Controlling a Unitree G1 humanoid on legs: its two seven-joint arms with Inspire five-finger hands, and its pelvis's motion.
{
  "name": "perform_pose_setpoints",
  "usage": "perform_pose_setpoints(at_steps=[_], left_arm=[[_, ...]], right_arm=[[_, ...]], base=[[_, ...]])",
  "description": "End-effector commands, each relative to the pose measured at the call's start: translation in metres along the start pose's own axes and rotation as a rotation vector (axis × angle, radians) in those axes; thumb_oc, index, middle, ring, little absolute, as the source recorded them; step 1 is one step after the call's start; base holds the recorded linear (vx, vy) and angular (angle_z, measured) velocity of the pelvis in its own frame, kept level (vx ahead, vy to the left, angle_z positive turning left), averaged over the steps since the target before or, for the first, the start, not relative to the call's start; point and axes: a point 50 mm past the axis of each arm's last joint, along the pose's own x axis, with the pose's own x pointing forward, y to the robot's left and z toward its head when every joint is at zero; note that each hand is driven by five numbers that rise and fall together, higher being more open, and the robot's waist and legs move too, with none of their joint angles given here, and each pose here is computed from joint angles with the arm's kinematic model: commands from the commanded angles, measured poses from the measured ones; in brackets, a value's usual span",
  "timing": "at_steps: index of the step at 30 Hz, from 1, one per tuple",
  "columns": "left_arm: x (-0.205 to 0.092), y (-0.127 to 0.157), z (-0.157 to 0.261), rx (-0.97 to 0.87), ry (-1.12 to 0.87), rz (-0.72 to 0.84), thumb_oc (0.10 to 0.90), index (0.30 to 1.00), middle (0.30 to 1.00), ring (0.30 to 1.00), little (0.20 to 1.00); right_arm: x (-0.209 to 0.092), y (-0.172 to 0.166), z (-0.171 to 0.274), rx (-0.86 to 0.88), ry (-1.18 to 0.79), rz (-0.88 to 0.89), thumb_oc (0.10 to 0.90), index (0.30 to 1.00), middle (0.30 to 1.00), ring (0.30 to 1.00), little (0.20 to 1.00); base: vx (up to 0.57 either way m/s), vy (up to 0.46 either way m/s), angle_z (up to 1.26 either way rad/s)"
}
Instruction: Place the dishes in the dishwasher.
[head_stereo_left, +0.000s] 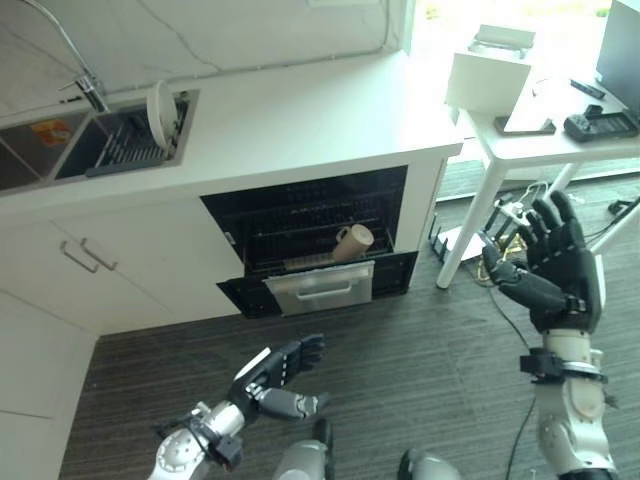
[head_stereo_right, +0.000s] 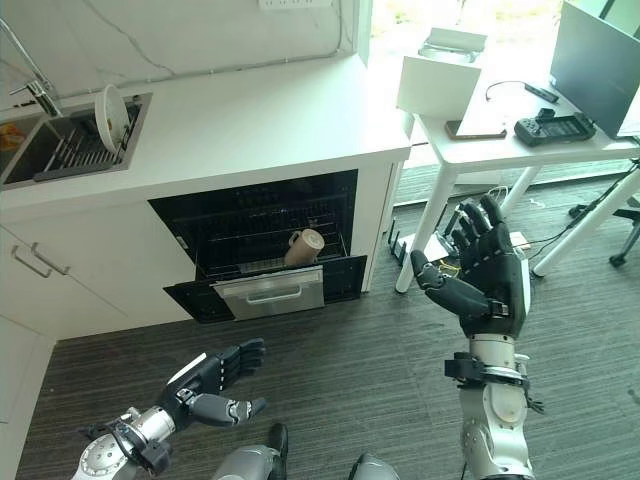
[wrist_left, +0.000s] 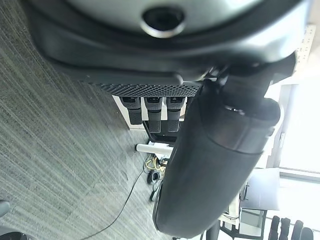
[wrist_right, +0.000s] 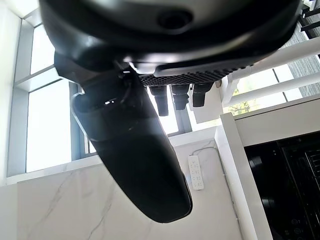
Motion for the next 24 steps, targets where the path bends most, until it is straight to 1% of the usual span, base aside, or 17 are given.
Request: perform_pose_setpoints(at_steps=[1,5,6,7,11,12,13,14,16,18,20,21,22,24], left_arm=[[0.016,0.012,0.031,0.063,-0.102,-0.054,0.8,0.9,0.9,0.9,0.9],[0.013,0.006,-0.006,0.027,0.064,-0.042,0.8,0.9,0.9,0.9,0.9],[0.01,0.003,-0.033,-0.02,0.172,-0.01,0.8,0.9,0.9,0.9,0.9],[0.008,0.002,-0.042,-0.036,0.218,0.01,0.8,0.9,0.9,0.9,0.9],[-0.01,-0.008,-0.107,-0.152,0.496,0.186,0.8,0.9,0.9,0.9,0.9],[-0.017,-0.012,-0.121,-0.201,0.558,0.231,0.8,0.9,0.9,0.9,0.9],[-0.026,-0.019,-0.139,-0.307,0.632,0.302,0.8,0.9,0.9,0.9,0.9],[-0.037,-0.029,-0.156,-0.443,0.695,0.41,0.8,0.9,0.9,0.9,0.9],[-0.055,-0.042,-0.175,-0.557,0.799,0.524,0.8,0.9,0.9,0.9,0.9],[-0.064,-0.048,-0.182,-0.559,0.855,0.537,0.8,0.9,0.9,0.9,0.9],[-0.064,-0.048,-0.182,-0.556,0.866,0.537,0.8,0.9,0.9,0.9,0.9],[-0.031,-0.021,-0.16,-0.639,0.811,0.41,0.8,0.9,0.9,0.9,0.9],[-0.033,-0.025,-0.163,-0.668,0.84,0.414,0.8,0.9,0.9,0.9,0.9],[-0.042,-0.031,-0.17,-0.63,0.889,0.416,0.8,0.9,0.9,0.9,0.9]], right_arm=[[0.033,0.008,0.038,-0.002,-0.231,0.079,0.8,0.9,0.9,0.9,0.9],[0.041,0.016,0.036,0.009,-0.217,0.124,0.8,0.9,0.9,0.9,0.9],[0.042,0.018,0.034,0.019,-0.212,0.133,0.8,0.9,0.9,0.9,0.9],[0.043,0.019,0.032,0.027,-0.206,0.14,0.8,0.9,0.9,0.9,0.9],[0.042,0.028,0.025,0.056,-0.151,0.18,0.8,0.9,0.9,0.9,0.9],[0.042,0.03,0.023,0.061,-0.142,0.183,0.8,0.9,0.9,0.9,0.9],[0.041,0.033,0.021,0.069,-0.133,0.18,0.8,0.9,0.9,0.9,0.9],[0.04,0.035,0.019,0.078,-0.129,0.169,0.8,0.9,0.9,0.9,0.9],[0.036,0.036,0.015,0.088,-0.118,0.149,0.8,0.9,0.9,0.9,0.9],[0.035,0.037,0.014,0.093,-0.101,0.138,0.8,0.9,0.9,0.9,0.9],[0.035,0.037,0.013,0.09,-0.095,0.139,0.8,0.9,0.9,0.9,0.9],[0.057,0.064,0.005,0.243,0.035,0.365,0.8,0.9,0.9,0.9,0.9],[0.058,0.067,0.001,0.234,0.042,0.365,0.8,0.9,0.9,0.9,0.9],[0.061,0.07,-0.003,0.27,0.081,0.344,0.8,0.9,0.9,0.9,0.9]], base=[[0.0,-0.053,0.26],[-0.03,0.011,0.09],[-0.02,0.098,-0.13],[0.01,0.131,0.01],[0.03,0.089,0.1],[0.04,0.03,0.11],[0.06,0.003,0.02],[0.03,-0.004,-0.01],[0.02,-0.002,-0.03],[0.0,0.01,0.02],[-0.01,0.039,-0.06],[0.21,-0.029,-0.06],[0.33,-0.071,0.02],[0.37,-0.096,0.06]])
